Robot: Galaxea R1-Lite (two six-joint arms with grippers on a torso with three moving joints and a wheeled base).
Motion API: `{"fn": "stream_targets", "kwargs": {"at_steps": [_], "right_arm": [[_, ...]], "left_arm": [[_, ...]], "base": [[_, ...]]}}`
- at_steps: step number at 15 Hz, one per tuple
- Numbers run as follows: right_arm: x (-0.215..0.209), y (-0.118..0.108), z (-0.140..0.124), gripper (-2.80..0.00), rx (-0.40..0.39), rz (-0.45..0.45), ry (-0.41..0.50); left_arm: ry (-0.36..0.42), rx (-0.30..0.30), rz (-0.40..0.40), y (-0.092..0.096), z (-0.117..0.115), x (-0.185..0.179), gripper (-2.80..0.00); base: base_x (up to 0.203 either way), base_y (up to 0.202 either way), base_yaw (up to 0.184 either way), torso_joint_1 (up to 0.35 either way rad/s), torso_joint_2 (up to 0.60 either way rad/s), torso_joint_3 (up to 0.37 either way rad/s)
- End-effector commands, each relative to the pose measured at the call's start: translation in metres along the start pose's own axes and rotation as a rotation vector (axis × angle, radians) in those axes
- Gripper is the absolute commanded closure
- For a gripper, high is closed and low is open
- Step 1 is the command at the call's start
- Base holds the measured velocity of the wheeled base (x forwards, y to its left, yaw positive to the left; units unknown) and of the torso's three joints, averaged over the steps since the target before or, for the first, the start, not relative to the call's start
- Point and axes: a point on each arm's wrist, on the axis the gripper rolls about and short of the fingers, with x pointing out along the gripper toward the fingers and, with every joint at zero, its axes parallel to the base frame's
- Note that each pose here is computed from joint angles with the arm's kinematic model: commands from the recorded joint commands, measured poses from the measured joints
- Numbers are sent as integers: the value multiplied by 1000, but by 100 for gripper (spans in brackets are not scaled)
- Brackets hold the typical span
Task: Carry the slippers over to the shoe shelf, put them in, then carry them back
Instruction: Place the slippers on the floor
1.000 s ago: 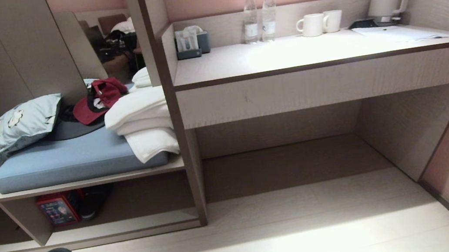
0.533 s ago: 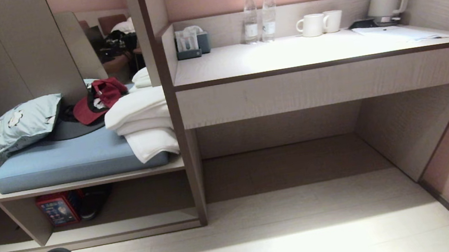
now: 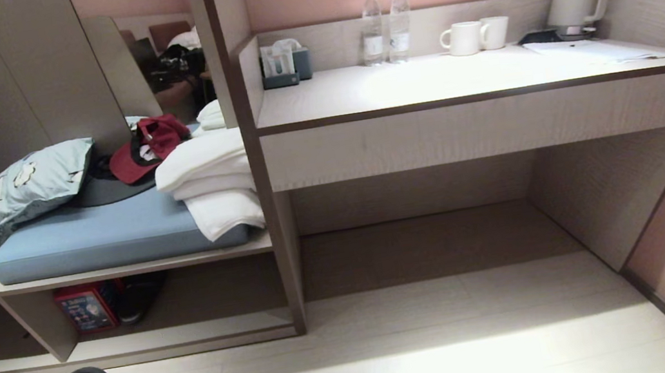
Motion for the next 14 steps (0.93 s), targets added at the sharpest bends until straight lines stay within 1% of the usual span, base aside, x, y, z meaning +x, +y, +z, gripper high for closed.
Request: {"fn": "stream_targets", "kwargs": {"at_steps": [1,14], "right_arm": [[0,0,0,0,0,1,-1],[0,0,0,0,0,1,-1]], "left_arm": [[2,0,0,0,0,0,0],[2,-1,2,0,0,0,0]], "base": [[0,-188,-1,5,7,2],[0,-197,2,2,2,3]]}}
